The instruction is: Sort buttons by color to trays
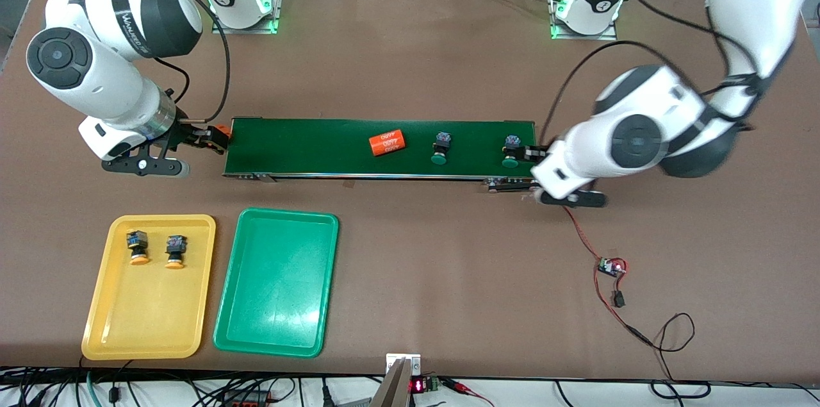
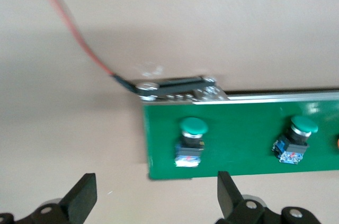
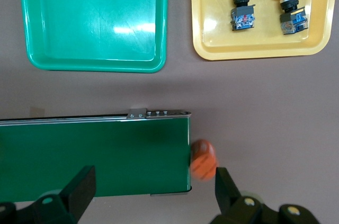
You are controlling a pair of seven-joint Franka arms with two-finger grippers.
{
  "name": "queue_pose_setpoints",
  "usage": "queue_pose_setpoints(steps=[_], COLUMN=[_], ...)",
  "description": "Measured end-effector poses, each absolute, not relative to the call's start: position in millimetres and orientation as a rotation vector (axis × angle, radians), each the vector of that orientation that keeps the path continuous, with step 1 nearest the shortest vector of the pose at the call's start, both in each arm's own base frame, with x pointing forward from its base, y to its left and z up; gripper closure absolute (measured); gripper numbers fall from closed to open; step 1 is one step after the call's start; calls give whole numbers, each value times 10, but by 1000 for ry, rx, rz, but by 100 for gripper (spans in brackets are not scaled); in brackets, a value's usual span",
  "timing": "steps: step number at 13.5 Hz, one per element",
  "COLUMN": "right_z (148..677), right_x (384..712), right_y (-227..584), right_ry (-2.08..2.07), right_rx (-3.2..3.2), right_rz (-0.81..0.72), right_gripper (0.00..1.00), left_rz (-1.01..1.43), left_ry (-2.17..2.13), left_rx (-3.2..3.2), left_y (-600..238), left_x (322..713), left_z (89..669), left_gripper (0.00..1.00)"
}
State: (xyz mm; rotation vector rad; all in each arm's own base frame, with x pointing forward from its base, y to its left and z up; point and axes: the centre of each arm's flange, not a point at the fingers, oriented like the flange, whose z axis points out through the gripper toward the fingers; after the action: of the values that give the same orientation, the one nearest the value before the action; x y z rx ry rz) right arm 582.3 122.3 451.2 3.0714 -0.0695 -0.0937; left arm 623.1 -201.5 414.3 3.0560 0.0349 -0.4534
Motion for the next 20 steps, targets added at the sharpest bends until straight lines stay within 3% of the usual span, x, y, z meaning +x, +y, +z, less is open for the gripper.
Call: queue_pose_setpoints(steps=[4,8,14,20], right_z=[4500,4417,4414,4329], right_x=[5808,5714,5458,5150], right_y=[1274,1578,2358,3280], right_ry=[-74,-137,-270,-350], right_rx=[3072,3076,3094,3154], right_rz=[-96,-87,-31,68], right_gripper=[0,0,0,0], left_rz=[-395,-404,-263,16], left_ry=[150,36,-49,-33], left_rx=[3034,3057,3050,3171], left_y=[-1207,-622,154,-33], left_x=[6581,6651,6383,5932], left_z=[4540,4632,5444,5732], left_gripper=[0,0,0,0])
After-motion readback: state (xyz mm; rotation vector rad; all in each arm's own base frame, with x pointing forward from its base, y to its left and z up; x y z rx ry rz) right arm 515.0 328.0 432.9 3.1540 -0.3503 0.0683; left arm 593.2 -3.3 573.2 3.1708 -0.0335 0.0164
